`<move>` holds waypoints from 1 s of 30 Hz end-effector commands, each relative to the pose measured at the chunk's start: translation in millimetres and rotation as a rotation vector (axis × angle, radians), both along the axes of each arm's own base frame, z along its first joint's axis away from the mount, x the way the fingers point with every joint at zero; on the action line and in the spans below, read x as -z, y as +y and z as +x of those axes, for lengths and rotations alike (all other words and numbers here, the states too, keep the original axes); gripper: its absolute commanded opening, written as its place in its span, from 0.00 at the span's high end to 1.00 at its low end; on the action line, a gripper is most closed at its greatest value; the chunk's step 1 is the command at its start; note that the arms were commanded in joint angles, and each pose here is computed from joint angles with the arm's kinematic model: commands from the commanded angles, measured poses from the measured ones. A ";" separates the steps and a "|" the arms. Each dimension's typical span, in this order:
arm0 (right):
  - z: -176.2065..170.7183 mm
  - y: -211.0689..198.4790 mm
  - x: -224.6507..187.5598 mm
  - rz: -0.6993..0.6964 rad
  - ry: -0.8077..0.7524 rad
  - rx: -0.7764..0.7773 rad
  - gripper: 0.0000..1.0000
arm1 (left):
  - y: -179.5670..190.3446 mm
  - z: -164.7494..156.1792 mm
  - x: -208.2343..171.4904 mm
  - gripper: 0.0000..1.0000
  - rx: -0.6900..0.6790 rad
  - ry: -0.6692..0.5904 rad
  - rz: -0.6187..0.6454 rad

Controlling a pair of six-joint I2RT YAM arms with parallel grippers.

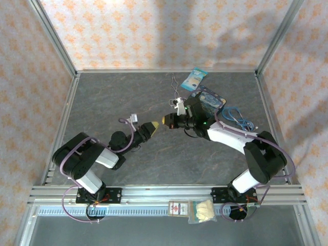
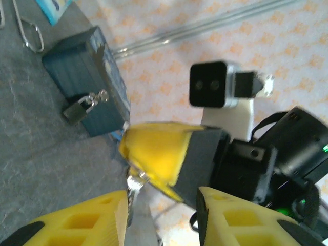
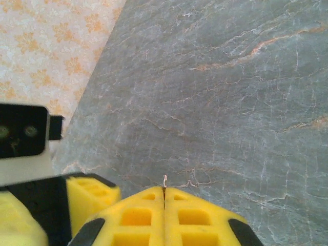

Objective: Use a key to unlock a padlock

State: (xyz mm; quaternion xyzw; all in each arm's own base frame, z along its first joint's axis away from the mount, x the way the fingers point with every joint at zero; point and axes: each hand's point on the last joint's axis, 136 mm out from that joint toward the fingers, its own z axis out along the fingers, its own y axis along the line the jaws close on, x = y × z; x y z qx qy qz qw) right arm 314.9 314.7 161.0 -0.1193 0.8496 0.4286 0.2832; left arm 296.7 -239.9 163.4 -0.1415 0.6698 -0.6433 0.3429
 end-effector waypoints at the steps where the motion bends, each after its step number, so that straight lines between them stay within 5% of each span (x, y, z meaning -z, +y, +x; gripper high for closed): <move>1: 7.3 3.3 -16.2 0.063 -0.004 0.038 1.00 | -7.1 -4.3 -38.6 0.64 0.042 -0.120 -0.127; 16: -3.1 6.5 -5.0 0.101 0.051 0.023 1.00 | -13.3 9.3 -42.5 0.53 0.009 -0.126 -0.150; 30: -4.6 13.7 -10.4 0.164 0.077 0.030 1.00 | -19.5 9.7 -44.2 0.66 0.021 -0.129 -0.170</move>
